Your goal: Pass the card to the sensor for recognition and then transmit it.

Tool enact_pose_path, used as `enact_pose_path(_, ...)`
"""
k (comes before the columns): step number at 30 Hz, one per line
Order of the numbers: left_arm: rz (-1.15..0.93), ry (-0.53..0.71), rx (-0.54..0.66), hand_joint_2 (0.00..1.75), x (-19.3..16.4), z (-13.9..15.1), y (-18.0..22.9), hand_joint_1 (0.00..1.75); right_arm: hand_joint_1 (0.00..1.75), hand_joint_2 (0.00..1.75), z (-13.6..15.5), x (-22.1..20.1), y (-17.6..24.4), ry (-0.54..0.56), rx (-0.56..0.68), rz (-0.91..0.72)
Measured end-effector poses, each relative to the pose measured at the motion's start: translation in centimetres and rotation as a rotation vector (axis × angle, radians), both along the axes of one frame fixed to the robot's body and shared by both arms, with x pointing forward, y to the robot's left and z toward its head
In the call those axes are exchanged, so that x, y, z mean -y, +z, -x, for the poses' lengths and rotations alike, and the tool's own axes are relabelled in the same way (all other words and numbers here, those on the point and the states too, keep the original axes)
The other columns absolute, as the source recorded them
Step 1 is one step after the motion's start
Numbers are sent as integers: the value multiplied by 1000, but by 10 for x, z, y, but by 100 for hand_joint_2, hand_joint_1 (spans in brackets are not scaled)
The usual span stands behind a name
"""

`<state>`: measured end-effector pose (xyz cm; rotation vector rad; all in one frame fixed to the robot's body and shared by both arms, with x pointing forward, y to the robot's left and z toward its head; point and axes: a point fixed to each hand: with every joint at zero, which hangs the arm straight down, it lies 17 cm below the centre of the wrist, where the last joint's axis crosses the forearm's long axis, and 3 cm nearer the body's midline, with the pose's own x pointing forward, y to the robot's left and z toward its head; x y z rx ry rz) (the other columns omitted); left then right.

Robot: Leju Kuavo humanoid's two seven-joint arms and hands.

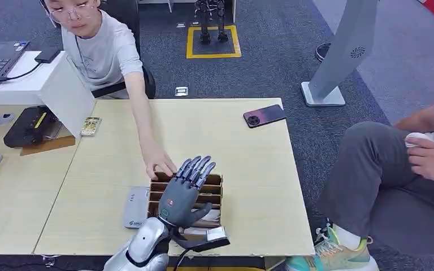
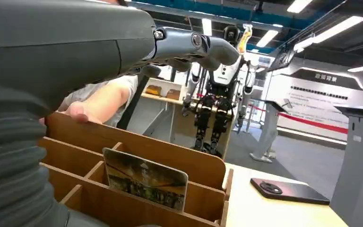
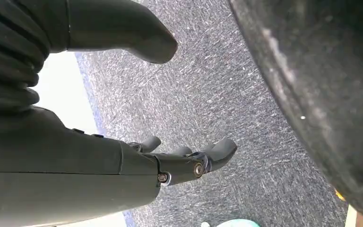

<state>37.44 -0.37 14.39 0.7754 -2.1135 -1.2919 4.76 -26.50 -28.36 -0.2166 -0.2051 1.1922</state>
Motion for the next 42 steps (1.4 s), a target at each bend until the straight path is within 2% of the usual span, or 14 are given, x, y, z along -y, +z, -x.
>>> enact_pose_path(5, -5, -1, 1, 175, 0, 0, 0, 0, 0, 175, 0, 0, 0, -1, 0, 0)
enact_pose_path(6, -6, -1, 2, 175, 0, 0, 0, 175, 0, 175, 0, 0, 0, -1, 0, 0)
enact_pose_path(42, -6, -10, -11, 175, -1, -2, -2, 175, 0, 175, -1, 0, 0, 5, 4, 1)
